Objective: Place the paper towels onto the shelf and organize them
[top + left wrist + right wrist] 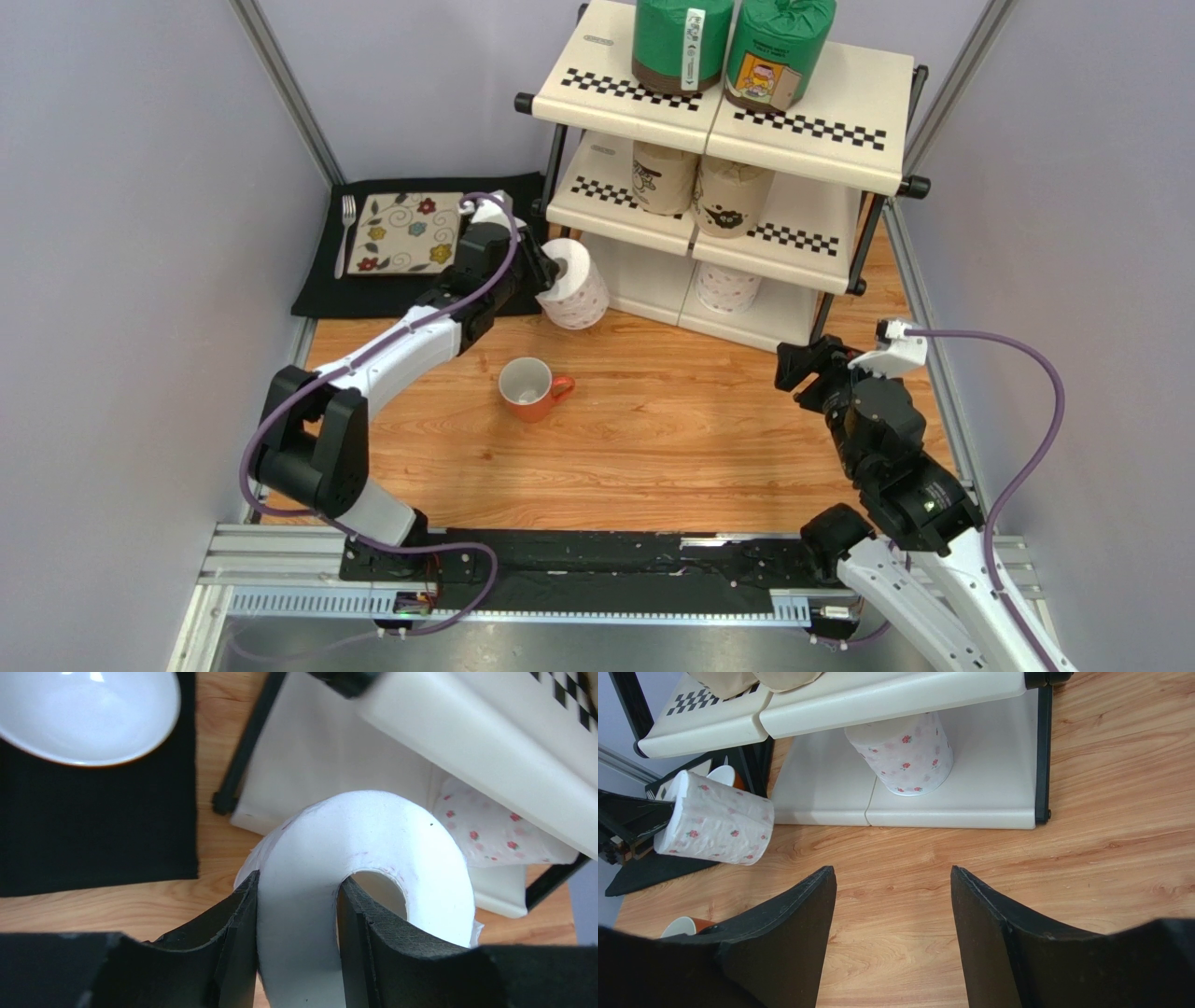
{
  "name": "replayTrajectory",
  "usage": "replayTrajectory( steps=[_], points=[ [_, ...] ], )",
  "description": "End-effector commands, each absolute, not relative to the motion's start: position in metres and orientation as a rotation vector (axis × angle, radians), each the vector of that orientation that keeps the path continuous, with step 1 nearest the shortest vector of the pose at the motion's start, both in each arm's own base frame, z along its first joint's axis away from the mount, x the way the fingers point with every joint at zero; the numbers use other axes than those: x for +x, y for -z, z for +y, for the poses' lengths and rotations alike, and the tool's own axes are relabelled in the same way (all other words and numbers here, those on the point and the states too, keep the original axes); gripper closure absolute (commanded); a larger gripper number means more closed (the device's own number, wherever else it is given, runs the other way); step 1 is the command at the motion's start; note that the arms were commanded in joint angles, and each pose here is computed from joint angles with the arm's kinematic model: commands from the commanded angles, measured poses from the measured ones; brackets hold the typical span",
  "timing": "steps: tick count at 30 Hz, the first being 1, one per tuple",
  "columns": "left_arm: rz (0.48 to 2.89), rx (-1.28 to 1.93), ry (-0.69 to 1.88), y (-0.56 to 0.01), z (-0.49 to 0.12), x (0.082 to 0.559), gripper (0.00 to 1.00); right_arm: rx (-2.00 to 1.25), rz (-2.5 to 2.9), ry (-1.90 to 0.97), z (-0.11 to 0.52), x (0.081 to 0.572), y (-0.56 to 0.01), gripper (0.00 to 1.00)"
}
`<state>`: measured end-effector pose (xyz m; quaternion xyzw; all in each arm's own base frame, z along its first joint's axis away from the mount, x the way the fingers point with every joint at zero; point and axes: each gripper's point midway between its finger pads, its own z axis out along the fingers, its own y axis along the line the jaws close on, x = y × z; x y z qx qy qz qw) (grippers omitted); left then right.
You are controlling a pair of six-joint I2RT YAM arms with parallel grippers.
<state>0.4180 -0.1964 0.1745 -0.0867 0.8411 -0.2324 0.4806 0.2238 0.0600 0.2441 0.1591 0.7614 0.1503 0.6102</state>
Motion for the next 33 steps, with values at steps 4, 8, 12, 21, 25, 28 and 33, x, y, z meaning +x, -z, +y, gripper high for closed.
replayTrajectory(
  steps=[4, 8, 12, 21, 25, 28, 33],
  points=[
    [1.905, -0.206, 0.737, -0.21, -0.249, 0.442, 0.66, 0.394, 1.727, -0.344, 0.052, 0.216, -0.254, 0.36],
    [1.855, -0.225, 0.769, -0.211, -0.264, 0.447, 0.66, 0.408, 1.713, -0.339, 0.047, 0.214, -0.256, 0.36],
    [1.8, -0.311, 0.828, -0.205, -0.272, 0.451, 0.66, 0.414, 1.704, -0.333, 0.044, 0.212, -0.258, 0.36],
    [1.721, -0.357, 0.946, -0.198, -0.313, 0.455, 0.66, 0.412, 1.705, -0.313, 0.04, 0.209, -0.261, 0.35],
    [1.711, -0.351, 0.975, -0.198, -0.332, 0.464, 0.66, 0.418, 1.7, -0.299, 0.036, 0.208, -0.26, 0.35],
    [1.701, -0.356, 0.973, -0.195, -0.337, 0.47, 0.66, 0.423, 1.7, -0.298, 0.035, 0.207, -0.257, 0.34],
    [1.665, -0.382, 0.96, -0.197, -0.336, 0.48, 0.65, 0.422, 1.708, -0.302, 0.037, 0.208, -0.254, 0.34]
  ],
)
